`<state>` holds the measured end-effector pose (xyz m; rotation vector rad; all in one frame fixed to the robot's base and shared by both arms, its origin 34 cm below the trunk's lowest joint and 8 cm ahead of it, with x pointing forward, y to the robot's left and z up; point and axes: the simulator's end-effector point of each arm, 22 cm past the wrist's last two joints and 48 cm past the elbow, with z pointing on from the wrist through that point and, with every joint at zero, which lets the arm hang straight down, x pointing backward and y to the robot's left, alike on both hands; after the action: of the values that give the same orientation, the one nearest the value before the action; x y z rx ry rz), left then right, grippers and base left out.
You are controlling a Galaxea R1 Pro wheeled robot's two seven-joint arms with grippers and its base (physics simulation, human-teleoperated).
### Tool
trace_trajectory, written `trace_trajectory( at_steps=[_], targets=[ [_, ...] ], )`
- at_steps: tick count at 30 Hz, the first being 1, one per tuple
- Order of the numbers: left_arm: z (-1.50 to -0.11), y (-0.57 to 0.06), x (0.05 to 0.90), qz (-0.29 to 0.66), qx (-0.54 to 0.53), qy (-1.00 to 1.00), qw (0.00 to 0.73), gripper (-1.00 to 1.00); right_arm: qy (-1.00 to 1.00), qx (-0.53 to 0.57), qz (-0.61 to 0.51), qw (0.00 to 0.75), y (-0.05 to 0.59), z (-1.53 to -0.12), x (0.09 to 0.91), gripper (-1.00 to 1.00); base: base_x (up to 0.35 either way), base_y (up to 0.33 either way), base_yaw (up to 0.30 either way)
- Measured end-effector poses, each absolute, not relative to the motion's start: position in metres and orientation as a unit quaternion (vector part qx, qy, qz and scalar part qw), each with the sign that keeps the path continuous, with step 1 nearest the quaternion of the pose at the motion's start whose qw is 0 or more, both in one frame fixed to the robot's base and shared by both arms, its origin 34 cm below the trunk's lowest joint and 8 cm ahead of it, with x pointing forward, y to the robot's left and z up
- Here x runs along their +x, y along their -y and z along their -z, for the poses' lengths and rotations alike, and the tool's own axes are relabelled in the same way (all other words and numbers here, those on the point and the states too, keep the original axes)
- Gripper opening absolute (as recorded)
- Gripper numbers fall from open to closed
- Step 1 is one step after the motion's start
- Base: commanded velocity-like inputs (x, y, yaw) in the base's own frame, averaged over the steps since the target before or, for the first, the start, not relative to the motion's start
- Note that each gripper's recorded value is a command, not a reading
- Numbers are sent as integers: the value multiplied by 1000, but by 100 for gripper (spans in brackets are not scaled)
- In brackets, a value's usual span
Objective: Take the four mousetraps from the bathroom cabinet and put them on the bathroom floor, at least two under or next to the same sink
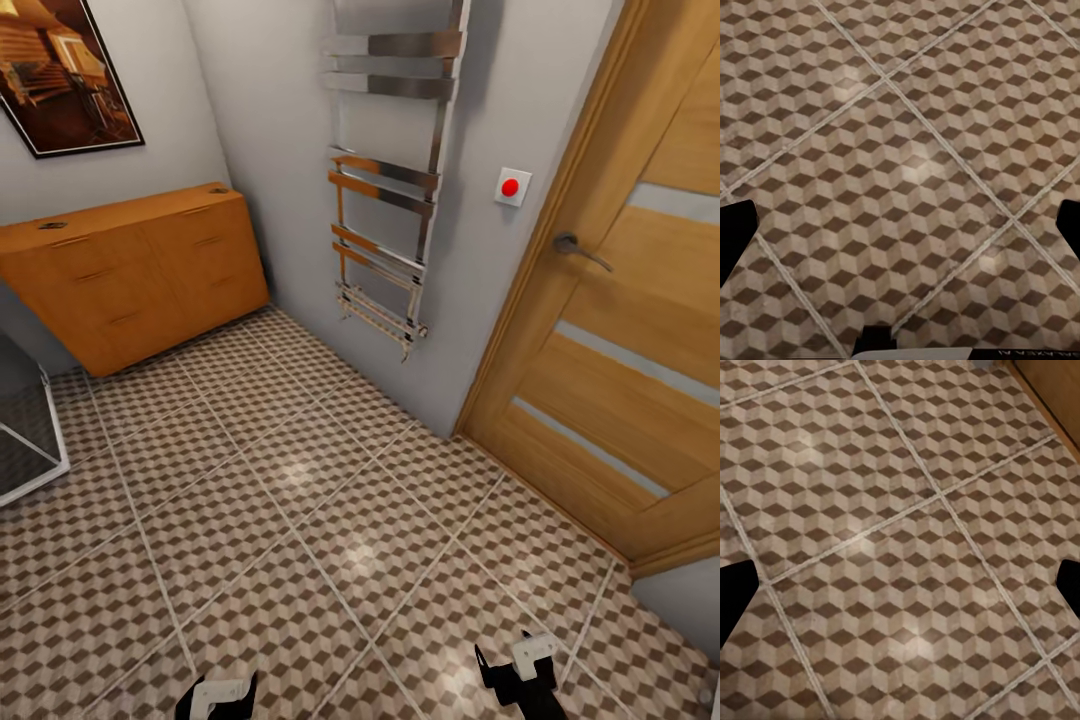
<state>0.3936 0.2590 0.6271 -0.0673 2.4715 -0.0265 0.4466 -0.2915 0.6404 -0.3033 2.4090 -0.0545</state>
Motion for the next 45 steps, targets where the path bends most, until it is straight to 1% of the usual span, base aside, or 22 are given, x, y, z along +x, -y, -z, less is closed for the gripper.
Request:
trace_trajectory(
  at_steps=[45],
  targets=[
    [-620, -258, 383, 10, -26, -949, 315, 100, -934, -117, 19, 337, 292, -632, 437, 100, 0, 0, 198]
  ],
)
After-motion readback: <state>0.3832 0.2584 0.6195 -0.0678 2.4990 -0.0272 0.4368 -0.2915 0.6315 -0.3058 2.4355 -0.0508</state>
